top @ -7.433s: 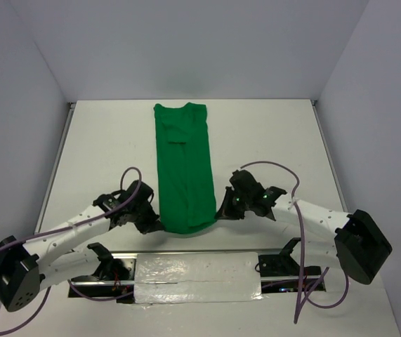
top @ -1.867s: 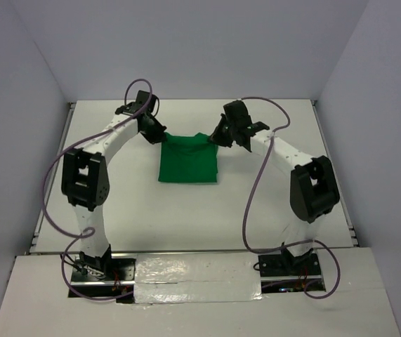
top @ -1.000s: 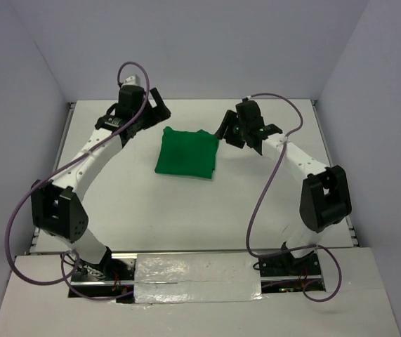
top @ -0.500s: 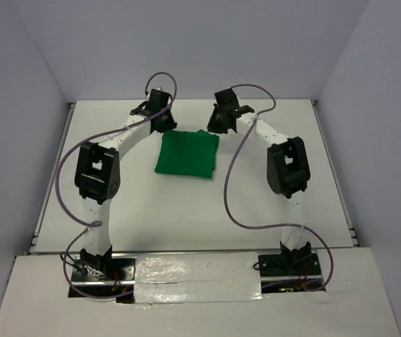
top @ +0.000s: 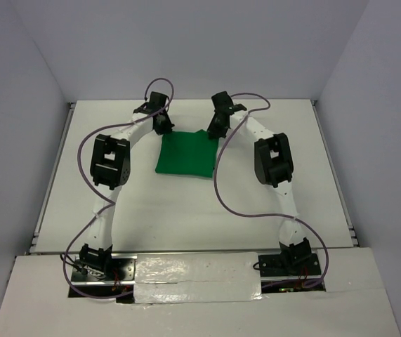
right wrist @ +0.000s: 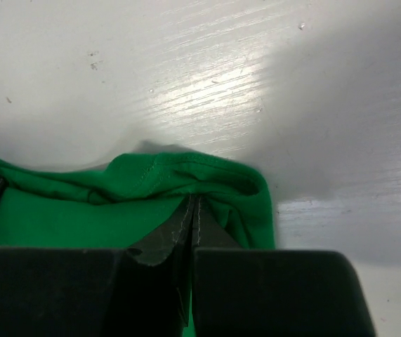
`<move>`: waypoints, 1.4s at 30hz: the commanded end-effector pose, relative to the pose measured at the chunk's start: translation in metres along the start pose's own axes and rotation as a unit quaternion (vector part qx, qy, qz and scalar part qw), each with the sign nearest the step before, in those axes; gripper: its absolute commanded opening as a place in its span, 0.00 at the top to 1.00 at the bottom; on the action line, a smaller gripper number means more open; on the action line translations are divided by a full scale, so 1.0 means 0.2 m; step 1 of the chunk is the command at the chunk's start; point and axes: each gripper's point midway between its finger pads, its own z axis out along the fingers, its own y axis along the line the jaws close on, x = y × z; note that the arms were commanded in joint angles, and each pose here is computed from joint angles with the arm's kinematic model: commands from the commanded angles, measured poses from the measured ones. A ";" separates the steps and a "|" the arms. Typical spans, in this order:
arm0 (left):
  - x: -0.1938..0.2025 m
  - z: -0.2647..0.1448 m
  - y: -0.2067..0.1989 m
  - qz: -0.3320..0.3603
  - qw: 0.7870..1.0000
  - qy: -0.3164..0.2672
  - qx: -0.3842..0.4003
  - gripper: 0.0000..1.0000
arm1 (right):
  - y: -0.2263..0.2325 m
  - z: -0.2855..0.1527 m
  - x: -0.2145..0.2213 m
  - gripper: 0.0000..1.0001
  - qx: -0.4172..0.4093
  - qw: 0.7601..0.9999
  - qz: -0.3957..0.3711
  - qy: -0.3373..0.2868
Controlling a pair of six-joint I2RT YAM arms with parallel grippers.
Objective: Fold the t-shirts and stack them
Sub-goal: Fold the long partially folded tshirt into a neat square
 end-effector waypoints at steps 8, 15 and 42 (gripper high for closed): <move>-0.33 -0.18 -0.19 0.010 0.997 -0.070 0.042 0.93 | 0.17 -0.61 -0.36 0.79 -0.058 0.991 -0.008 -0.119; -0.67 -0.86 -0.34 0.006 0.980 -0.178 0.089 0.65 | 0.16 -1.41 -0.54 0.46 -0.083 0.962 -0.043 -0.256; 0.05 -1.68 0.33 0.010 0.981 -0.188 0.043 0.31 | -0.70 -1.57 0.20 0.32 -0.003 0.968 -0.034 -0.248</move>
